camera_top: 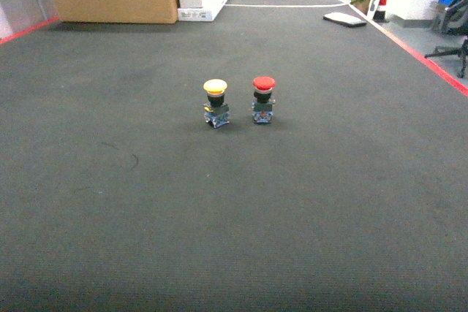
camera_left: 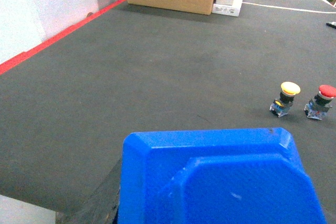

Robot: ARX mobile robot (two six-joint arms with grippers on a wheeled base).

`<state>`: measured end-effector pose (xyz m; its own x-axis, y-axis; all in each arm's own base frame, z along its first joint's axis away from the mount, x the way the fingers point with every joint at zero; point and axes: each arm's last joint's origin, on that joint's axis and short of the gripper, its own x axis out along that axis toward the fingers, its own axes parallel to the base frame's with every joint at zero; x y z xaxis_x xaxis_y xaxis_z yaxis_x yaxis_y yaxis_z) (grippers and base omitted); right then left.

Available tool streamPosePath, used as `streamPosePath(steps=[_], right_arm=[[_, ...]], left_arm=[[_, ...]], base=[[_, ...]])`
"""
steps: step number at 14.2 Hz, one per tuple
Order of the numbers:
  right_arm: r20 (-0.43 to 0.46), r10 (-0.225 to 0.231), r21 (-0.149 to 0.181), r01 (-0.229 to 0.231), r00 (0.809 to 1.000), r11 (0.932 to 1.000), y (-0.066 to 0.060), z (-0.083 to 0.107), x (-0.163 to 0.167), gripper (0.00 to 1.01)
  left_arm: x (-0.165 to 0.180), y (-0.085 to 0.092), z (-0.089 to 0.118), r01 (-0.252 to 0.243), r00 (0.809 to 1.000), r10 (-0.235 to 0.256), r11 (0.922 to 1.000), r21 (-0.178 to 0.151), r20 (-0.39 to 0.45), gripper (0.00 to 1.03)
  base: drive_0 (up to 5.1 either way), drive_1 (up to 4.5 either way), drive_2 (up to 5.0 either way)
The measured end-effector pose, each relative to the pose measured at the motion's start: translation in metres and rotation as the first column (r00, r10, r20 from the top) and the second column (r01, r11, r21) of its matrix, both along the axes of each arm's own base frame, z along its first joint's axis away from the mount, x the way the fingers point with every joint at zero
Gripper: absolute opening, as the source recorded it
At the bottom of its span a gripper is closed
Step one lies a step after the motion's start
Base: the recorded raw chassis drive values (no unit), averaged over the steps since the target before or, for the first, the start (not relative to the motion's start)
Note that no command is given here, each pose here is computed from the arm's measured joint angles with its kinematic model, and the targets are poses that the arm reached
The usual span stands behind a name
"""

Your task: Pick blue part to blue bin on bottom shelf

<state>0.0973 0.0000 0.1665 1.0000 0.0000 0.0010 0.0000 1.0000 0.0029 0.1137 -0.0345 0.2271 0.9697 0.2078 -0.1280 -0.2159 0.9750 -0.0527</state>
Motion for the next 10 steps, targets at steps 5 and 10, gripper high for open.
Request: streamPosePath(steps=[5,10], right_arm=[[-0.001,0.0,0.0,0.0,1.0,1.0,0.0,-0.0001,0.0,0.98],[0.001,0.0,0.0,0.0,1.0,1.0,0.0,0.0001,0.0,0.98]], left_arm=[[-0.001,0.0011,0.001,-0.009,1.0,0.009,1.0,-0.004,0.01,0.44],[-0.0005,0.0009,0.0006,-0.008,1.0,0.008,1.0,-0.002,0.006,0.44]], base=[[-0.3,-2.79,2.1],[-1.8,-1.75,-1.8]])
